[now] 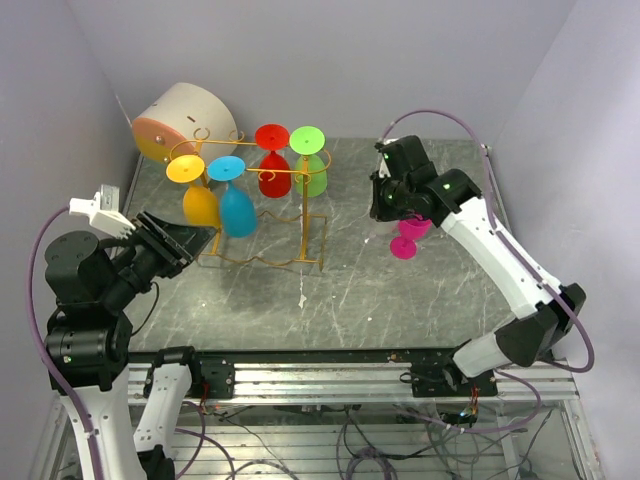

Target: Take the wine glass off the wine glass rack

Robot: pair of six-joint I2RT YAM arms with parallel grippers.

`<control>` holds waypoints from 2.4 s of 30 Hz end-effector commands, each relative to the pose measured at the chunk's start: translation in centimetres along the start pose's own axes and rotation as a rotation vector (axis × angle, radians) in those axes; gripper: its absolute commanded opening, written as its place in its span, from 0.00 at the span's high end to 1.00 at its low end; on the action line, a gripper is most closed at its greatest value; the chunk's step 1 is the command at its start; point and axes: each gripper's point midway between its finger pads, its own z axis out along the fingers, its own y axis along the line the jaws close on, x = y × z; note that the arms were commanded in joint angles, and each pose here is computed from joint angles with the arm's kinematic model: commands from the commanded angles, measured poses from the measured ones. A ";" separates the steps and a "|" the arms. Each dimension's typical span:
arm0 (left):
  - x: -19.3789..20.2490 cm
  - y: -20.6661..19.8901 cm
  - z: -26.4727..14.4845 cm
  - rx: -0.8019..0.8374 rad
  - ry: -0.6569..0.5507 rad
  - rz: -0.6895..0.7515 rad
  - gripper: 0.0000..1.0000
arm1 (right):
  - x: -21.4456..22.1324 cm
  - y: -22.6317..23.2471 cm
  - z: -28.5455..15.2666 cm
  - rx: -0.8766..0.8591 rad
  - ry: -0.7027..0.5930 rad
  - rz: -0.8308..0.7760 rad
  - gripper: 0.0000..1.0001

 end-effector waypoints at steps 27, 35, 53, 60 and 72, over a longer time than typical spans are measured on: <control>1.0 2.6 -0.8 -0.100 -0.014 0.031 0.52 | 2.8 -1.6 7.8 0.015 0.104 0.029 0.94; 1.3 3.8 -0.5 -0.144 -0.003 0.026 0.50 | 1.7 -1.4 6.9 0.010 0.078 0.031 0.76; -2.2 10.4 -4.1 -0.535 -0.272 0.077 0.44 | -4.8 8.9 -2.4 -0.270 -0.110 -0.040 0.59; -0.6 12.9 -3.0 -0.611 -0.153 0.070 0.44 | -7.6 19.6 -7.1 -0.542 -0.145 -0.078 0.56; -0.2 10.5 -3.8 -0.486 -0.194 0.103 0.42 | -13.3 25.6 -5.4 -0.735 -0.293 -0.088 0.54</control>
